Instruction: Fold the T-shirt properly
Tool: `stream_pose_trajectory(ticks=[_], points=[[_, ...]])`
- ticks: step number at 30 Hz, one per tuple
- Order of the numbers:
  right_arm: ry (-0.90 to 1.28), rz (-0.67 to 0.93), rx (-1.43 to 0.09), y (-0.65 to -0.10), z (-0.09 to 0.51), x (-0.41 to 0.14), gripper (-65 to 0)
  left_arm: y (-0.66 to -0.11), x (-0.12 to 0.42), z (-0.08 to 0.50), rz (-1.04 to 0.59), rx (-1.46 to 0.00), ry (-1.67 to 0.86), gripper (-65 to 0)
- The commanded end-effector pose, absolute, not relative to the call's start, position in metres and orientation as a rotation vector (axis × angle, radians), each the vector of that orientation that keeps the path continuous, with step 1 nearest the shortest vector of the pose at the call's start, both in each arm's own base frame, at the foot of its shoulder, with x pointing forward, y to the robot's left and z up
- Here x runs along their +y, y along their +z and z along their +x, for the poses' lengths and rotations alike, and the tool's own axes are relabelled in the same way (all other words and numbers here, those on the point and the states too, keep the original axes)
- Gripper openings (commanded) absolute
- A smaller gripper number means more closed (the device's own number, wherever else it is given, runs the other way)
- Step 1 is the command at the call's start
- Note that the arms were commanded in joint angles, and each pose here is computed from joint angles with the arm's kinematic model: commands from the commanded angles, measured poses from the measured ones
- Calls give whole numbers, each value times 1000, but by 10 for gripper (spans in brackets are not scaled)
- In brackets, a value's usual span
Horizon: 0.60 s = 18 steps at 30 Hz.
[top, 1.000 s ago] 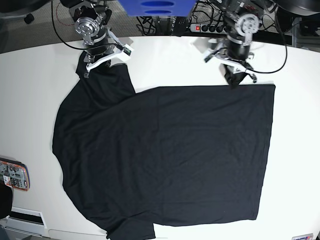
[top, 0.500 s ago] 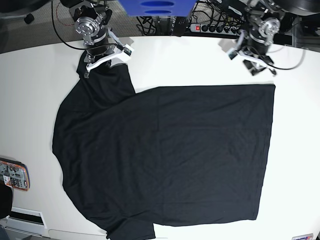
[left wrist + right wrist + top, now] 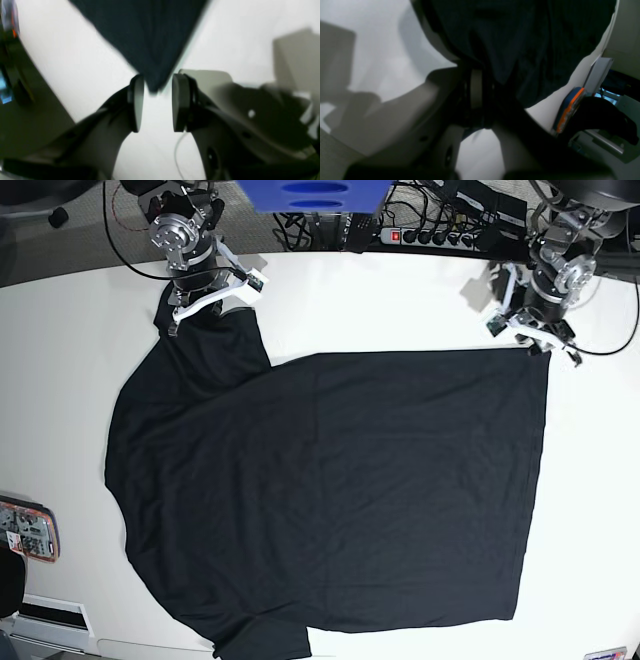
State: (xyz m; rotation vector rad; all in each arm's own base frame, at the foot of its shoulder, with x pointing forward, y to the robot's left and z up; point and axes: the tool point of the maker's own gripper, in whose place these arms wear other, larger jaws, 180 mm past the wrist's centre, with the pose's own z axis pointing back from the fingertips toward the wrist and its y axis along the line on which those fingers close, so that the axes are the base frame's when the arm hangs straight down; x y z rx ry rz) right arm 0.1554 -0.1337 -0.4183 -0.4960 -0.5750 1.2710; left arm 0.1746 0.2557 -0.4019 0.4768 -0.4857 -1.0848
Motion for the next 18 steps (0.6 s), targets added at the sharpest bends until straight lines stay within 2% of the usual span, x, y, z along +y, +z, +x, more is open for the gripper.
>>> stream_pose_trajectory(ticks=[1,12,18], points=[[1265,-516,-606,-410,161,-134,-650,-404,272,174,535,-442,-1103,-456],[1264,-519,-608,-409,161,-134,-650,-432,278,185,564,-379,-1170,-456],[1264,-520,-609,-408,162,-133,-650,-427,277,199,582,-400,-1168,-441]])
